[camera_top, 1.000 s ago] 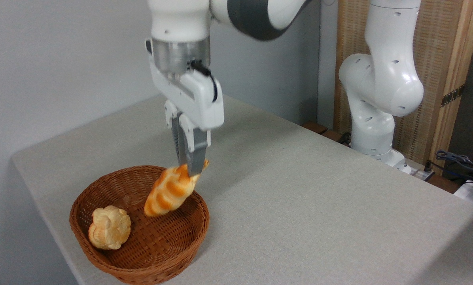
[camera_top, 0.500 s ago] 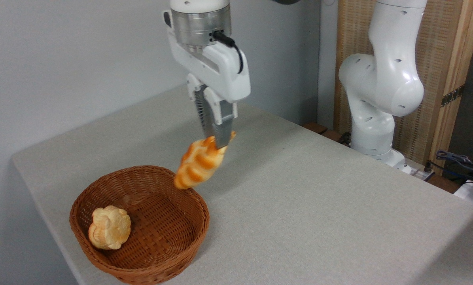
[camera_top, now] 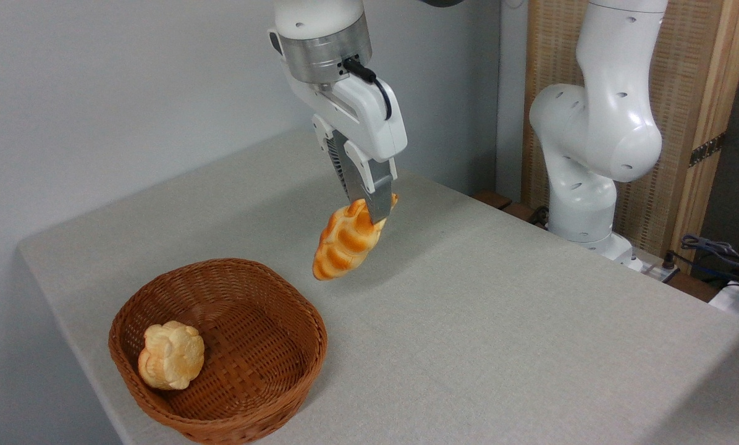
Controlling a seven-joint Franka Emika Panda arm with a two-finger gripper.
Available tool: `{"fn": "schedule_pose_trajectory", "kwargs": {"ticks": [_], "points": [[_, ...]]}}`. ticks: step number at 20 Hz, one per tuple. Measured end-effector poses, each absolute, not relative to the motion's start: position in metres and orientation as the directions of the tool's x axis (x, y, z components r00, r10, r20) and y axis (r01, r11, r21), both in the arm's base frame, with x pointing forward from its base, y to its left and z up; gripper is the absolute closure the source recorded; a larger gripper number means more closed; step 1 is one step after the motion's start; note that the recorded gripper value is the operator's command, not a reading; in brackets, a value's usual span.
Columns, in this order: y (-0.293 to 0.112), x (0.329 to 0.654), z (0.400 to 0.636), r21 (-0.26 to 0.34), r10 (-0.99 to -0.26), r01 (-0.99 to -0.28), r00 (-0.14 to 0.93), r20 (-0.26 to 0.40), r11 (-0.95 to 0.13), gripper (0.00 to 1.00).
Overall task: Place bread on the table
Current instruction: 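Lower the bread onto the table, open the gripper and raise it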
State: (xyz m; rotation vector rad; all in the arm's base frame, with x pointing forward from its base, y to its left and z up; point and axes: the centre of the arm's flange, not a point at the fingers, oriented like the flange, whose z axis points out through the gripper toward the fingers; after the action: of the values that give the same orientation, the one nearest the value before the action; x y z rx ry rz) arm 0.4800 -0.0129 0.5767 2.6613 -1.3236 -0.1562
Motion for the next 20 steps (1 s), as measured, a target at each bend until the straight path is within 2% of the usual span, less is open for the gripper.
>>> {"fn": "schedule_pose_trajectory", "kwargs": {"ticks": [7,12,18,20], "points": [[-0.016,0.482,0.567,0.212,-0.802,-0.779,0.596,-0.042,-0.590,0.00],[-0.016,0.484,0.569,0.202,-0.801,-0.781,0.598,-0.033,-0.591,0.00],[-0.008,0.507,0.583,0.054,-0.780,-0.785,0.620,0.090,-0.618,0.00],[-0.005,0.514,0.581,0.021,-0.776,-0.781,0.623,0.097,-0.624,0.00]]}}
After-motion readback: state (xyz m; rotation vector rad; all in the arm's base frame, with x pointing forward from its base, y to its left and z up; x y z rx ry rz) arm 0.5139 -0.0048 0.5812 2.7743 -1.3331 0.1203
